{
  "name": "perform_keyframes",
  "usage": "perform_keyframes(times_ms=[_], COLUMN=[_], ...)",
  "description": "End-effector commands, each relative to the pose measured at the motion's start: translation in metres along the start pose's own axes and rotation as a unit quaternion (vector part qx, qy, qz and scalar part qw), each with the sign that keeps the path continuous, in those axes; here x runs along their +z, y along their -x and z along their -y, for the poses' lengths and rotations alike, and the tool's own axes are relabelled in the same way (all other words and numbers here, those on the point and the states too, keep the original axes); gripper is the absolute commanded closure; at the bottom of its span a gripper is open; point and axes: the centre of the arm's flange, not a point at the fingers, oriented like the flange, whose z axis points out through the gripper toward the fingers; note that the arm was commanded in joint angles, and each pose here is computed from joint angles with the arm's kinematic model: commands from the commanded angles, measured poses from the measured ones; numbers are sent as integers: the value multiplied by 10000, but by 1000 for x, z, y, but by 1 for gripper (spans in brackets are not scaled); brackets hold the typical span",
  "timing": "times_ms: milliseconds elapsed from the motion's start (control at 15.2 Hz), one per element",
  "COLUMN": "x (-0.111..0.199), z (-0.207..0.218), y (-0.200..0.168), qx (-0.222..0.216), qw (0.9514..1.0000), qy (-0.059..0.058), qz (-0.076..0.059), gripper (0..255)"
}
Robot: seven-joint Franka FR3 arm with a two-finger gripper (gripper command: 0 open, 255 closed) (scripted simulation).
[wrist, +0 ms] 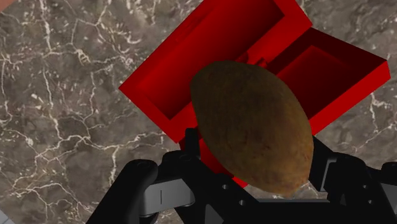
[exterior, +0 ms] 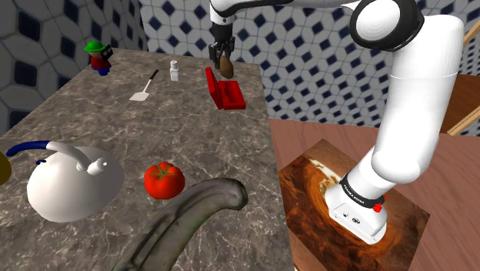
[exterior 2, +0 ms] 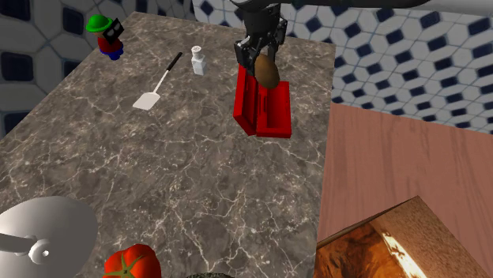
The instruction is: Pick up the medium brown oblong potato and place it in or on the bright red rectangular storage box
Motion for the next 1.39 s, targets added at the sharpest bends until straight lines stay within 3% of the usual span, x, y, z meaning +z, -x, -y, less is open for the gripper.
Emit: perform_keyframes(times_ms=[0,660,726,1056,1320], x=[11,21,21,21,-29], z=[1,2,2,2,2], y=[0,0,0,0,0], qx=[0,0,0,0,0], qw=[10000,10000,10000,10000,10000], qy=[-1,-1,-1,-1,-1], qz=[-3,-3,-3,-3,-3], gripper=[255,255,0,0,0])
